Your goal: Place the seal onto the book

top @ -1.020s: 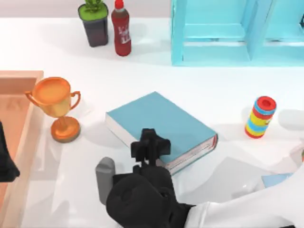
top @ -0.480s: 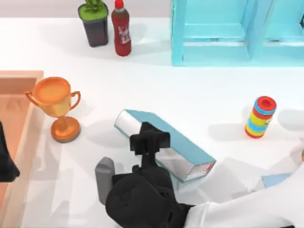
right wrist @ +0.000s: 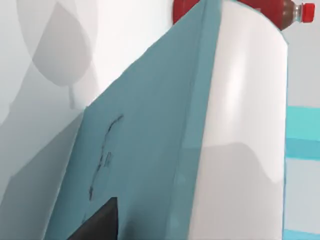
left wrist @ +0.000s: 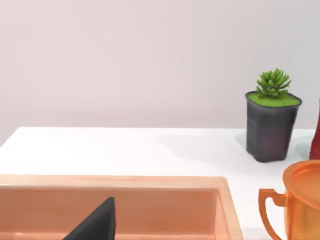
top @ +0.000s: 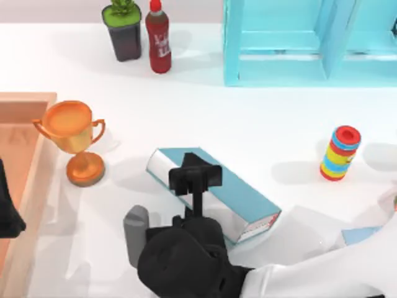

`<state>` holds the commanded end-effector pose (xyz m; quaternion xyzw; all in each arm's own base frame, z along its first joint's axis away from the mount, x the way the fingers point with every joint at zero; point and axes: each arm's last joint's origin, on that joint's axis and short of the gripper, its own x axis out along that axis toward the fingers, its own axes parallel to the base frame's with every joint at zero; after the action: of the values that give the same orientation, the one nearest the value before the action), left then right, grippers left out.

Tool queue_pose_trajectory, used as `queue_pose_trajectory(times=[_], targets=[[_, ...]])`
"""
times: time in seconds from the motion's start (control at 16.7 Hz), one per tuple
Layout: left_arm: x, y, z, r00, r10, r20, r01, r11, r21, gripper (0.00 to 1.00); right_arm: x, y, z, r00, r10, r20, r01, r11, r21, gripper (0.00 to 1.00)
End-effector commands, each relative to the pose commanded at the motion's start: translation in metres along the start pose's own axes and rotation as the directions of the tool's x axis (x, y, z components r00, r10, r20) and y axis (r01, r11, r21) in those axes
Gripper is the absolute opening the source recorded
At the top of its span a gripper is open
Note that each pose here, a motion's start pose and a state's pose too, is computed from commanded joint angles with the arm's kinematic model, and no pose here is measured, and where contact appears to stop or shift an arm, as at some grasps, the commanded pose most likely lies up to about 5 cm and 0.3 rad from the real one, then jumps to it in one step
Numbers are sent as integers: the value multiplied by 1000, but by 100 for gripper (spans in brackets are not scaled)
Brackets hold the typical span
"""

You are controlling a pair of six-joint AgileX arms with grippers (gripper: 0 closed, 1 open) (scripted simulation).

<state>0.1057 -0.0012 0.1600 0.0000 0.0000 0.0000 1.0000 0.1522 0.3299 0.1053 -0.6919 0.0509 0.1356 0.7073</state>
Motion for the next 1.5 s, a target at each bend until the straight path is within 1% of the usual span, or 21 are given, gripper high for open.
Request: queue_pose_trajectory(times=[0.12, 0.24, 0.42, 0.66, 0.78, 0.84, 0.96, 1.14, 1.32, 1.5], targets=[[0, 0, 0, 1000, 0, 0, 0, 1000, 0, 100, 0, 1, -1, 1000, 1, -2, -1, 1000, -1, 100], [0, 0, 0, 1000, 0, 0, 0, 1000, 0, 100, 1, 4, -9, 1000, 27, -12, -27, 1000, -17, 100], [0, 0, 0, 1000, 0, 0, 0, 1000, 0, 100, -5, 20, -32, 992, 116, -42, -119, 990, -74, 100], [0, 0, 0, 1000, 0, 0, 0, 1000, 0, 100, -31, 48, -59, 963, 256, -85, -267, 948, -174, 100], [0, 0, 0, 1000, 0, 0, 0, 1000, 0, 100, -51, 58, -63, 950, 296, -98, -311, 924, -221, 100], [0, 0, 0, 1000, 0, 0, 0, 1000, 0, 100, -61, 62, -64, 947, 305, -100, -320, 916, -240, 100], [0, 0, 0, 1000, 0, 0, 0, 1000, 0, 100, -83, 65, -59, 950, 299, -92, -313, 912, -267, 100], [0, 0, 0, 1000, 0, 0, 0, 1000, 0, 100, -115, 63, -43, 968, 245, -48, -249, 932, -265, 100], [0, 0, 0, 1000, 0, 0, 0, 1000, 0, 100, -143, 52, -21, 987, 160, 11, -155, 968, -199, 100], [0, 0, 0, 1000, 0, 0, 0, 1000, 0, 100, -154, 39, 2, 997, 70, 29, -67, 994, -91, 100]])
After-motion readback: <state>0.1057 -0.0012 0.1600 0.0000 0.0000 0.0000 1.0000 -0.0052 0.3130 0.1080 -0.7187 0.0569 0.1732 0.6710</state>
